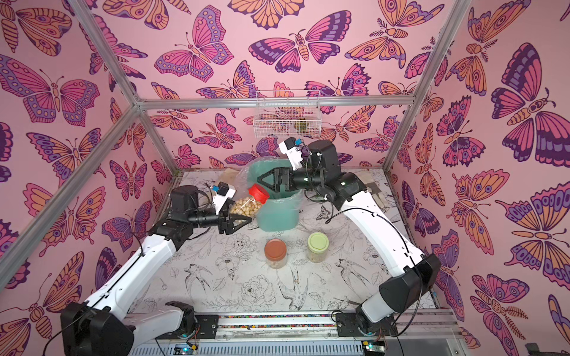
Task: Empty moldy peanuts from jars
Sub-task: Unscrew the lid from the jar.
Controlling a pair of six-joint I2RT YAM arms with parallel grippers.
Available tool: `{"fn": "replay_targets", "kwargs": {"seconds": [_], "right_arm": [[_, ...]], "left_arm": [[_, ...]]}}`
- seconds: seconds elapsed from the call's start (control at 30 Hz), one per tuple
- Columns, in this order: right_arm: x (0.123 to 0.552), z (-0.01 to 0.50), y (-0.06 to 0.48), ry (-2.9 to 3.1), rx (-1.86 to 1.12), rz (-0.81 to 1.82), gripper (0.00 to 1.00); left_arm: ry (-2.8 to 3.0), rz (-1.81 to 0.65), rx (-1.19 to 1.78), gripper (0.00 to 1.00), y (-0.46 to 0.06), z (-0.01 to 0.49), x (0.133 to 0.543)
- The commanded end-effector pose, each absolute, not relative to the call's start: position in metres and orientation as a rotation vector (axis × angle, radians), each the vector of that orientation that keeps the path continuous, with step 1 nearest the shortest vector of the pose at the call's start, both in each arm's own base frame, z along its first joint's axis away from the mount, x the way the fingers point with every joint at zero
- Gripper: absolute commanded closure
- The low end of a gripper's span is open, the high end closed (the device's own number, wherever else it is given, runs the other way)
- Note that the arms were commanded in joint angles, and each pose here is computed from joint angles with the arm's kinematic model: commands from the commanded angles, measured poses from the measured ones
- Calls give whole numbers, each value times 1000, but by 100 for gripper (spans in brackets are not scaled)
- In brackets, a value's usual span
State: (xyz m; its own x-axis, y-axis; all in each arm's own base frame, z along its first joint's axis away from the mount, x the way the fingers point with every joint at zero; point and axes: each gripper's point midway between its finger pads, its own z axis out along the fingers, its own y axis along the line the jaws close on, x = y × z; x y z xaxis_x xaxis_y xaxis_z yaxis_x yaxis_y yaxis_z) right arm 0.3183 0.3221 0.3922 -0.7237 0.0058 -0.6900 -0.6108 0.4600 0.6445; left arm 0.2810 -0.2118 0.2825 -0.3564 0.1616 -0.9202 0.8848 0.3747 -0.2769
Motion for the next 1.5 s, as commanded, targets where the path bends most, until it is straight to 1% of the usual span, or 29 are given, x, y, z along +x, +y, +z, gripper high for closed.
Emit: {"fn": "replay_targets", "kwargs": {"seconds": [0.0, 0.1, 0.2, 0.23, 0.4, 0.53, 0.73, 0.8, 0.9, 1.1, 1.37, 1.43, 1.47], "right_arm": [[313, 372, 324, 2230, -359, 1230, 1], [312, 365, 330, 2263, -323, 1224, 2], [312, 368, 333, 2254, -305, 1251, 2], [316, 357, 339, 2284, -300, 1253, 2], [316, 349, 348, 2321, -307, 1272, 4], [317, 348, 353, 2313, -307, 1304, 11], [317, 359, 358, 2257, -334, 1354, 30], [314, 361, 361, 2249, -359, 1384, 40], [310, 363, 364, 2228, -426, 1421, 59], [302, 373, 353, 2085, -688, 1478, 82], [280, 384, 342, 1721, -1147, 1355, 82], [279, 382, 343, 1681, -1201, 1324, 76], [279, 382, 343, 1676, -1216, 1316, 71]], "left_arm": [[1719, -1027, 933, 100, -211, 295, 282], [1718, -1027, 931, 100, -211, 296, 282], [1717, -1026, 931, 100, -211, 296, 281], [1717, -1026, 932, 100, -211, 296, 281], [1721, -1024, 929, 100, -210, 295, 282], [1721, -1023, 929, 100, -210, 294, 282], [1727, -1026, 928, 100, -210, 292, 283], [1725, -1024, 928, 100, -210, 293, 283], [1725, -1025, 929, 100, -211, 293, 283], [1720, -1048, 935, 100, -212, 293, 280], [1718, -1074, 939, 100, -213, 294, 277], [1713, -1076, 940, 100, -213, 296, 275], [1711, -1076, 940, 100, -213, 297, 275]]}}
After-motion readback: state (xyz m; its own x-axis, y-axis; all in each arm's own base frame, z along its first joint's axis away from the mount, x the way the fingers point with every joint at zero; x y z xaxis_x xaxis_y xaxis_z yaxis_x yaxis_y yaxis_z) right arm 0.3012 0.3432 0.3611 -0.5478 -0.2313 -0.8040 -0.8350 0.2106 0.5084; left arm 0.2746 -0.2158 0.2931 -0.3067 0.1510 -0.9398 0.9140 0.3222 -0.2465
